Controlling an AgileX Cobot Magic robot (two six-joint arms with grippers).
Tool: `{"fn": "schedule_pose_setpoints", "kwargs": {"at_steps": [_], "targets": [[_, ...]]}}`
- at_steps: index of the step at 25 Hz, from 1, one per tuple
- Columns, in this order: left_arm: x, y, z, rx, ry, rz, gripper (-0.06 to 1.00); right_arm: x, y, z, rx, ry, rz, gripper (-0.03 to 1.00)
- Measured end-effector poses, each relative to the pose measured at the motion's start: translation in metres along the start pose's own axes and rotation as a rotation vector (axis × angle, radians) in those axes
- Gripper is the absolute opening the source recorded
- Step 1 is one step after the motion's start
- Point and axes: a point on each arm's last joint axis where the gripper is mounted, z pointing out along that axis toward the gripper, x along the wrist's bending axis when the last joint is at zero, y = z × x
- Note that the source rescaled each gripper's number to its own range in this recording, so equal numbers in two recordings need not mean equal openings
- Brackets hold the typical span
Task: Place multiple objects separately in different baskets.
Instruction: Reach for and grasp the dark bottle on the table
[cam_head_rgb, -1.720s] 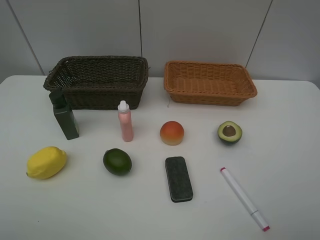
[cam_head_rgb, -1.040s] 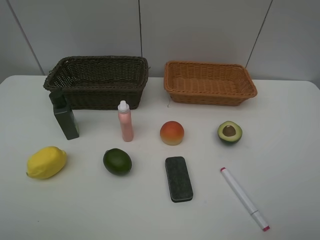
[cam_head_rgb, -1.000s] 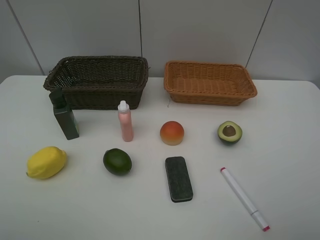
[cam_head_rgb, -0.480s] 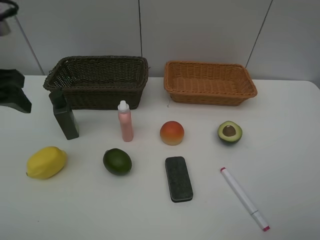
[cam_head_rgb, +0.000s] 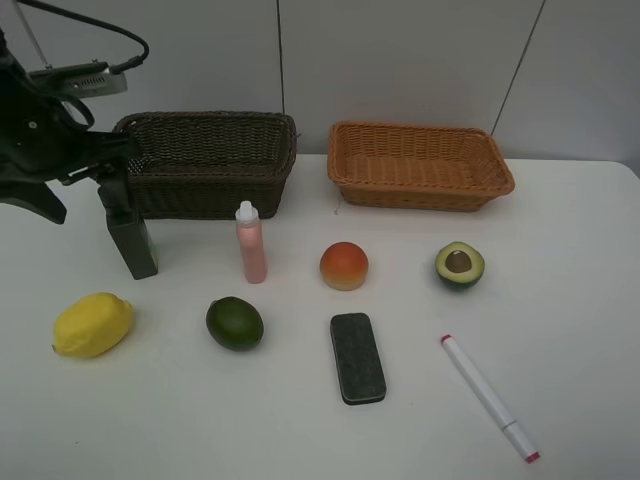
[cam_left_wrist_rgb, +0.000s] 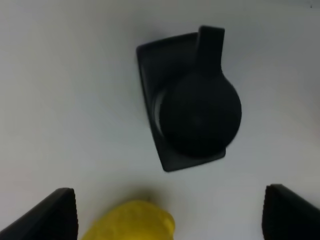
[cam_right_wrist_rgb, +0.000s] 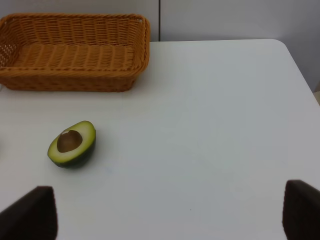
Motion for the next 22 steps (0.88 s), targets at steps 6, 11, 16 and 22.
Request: {"fn": "schedule_pose_setpoints", "kwargs": {"at_steps": [6,11,16,22], "targets": [[-0.005,0.015,0.030,0.005,-0.006,-0.010,0.92,0.000,0.000,0.000,0.000,0.000,0.000,0.99],[-0.006,0.017,0.048,0.026,-0.001,-0.014,0.91,0.000,0.000,0.000,0.000,0.000,0.000,0.99],[-0.006,0.018,0.050,0.012,-0.006,-0.014,0.81,0.000,0.000,0.000,0.000,0.000,0.000,0.99],[-0.006,0.018,0.050,0.017,-0.003,-0.013,0.15,0.000,0.000,0.000,0.000,0.000,0.000,0.99]]}}
